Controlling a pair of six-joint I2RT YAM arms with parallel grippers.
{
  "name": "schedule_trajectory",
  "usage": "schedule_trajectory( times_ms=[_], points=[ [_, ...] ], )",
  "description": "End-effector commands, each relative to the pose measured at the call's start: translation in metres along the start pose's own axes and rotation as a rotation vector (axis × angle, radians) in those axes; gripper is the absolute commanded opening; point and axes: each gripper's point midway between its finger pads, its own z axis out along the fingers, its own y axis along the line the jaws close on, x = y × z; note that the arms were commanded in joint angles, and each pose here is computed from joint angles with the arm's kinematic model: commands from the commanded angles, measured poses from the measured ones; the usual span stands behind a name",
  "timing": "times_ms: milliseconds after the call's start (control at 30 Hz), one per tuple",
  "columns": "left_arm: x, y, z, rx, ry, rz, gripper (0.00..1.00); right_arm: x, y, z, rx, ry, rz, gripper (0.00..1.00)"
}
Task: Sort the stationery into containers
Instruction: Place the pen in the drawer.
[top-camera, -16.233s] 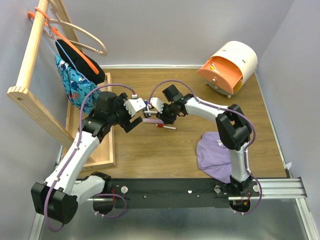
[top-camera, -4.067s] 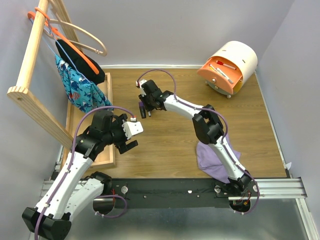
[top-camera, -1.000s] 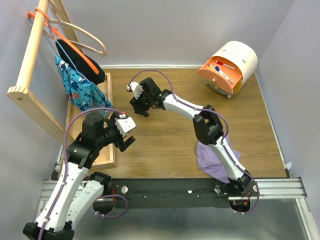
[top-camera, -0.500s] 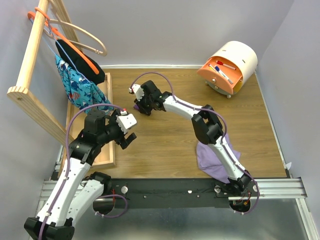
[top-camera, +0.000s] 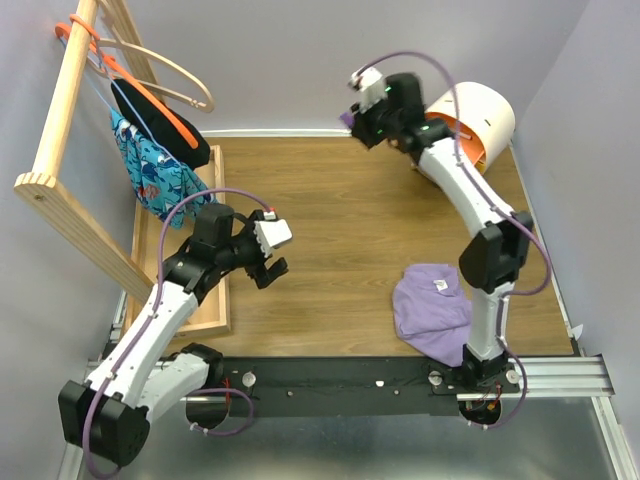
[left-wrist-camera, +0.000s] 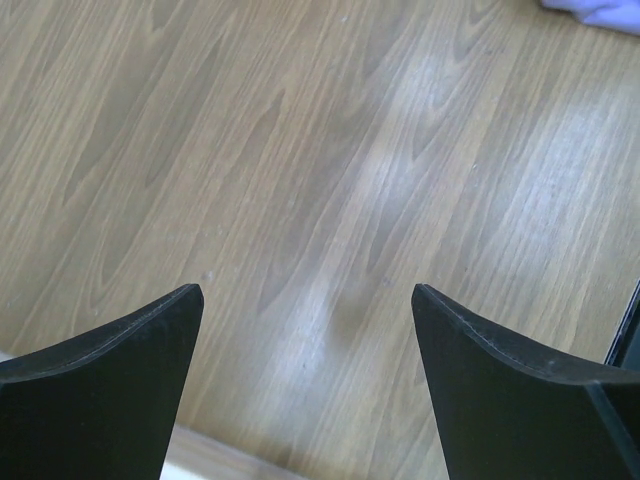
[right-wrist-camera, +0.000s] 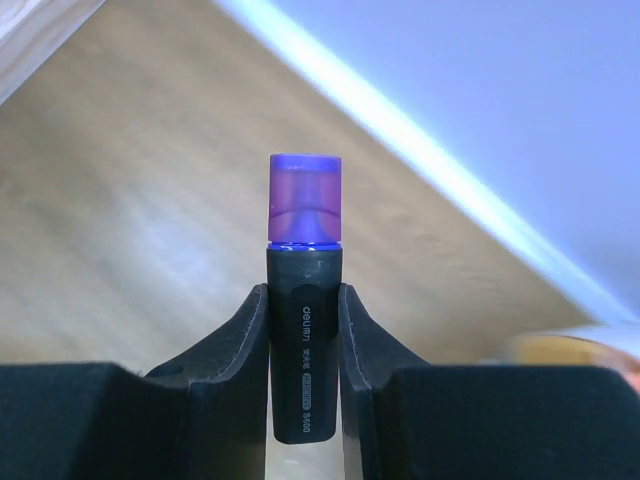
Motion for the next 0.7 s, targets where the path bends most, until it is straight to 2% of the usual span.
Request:
schedule_trajectory(
  times_ms=[0,200,400,500,667],
  points=[
    [-0.043,0.005,0.008,0.022,-0.108,0.11,0.95,-0.027,-0.045,-0.061,0.086,-0.022,-0.154,0.0],
    [-0.052,0.0,0.02,0.073,-0.117,0.137,0.95,-0.019,-0.11,-0.119,0.239,0.04,-0.239,0.0],
    [-0.061,-0.003,0.033,0.098,-0.143,0.148,0.95,0.005,-0.148,-0.153,0.328,0.116,-0.265,0.01],
    [-0.063,-0.004,0.038,0.105,-0.152,0.151,0.95,0.021,-0.162,-0.16,0.35,0.153,-0.255,0.01],
    [-0.066,-0.006,0.041,0.113,-0.159,0.16,0.95,0.04,-0.157,-0.165,0.279,0.201,-0.282,0.03]
  ],
)
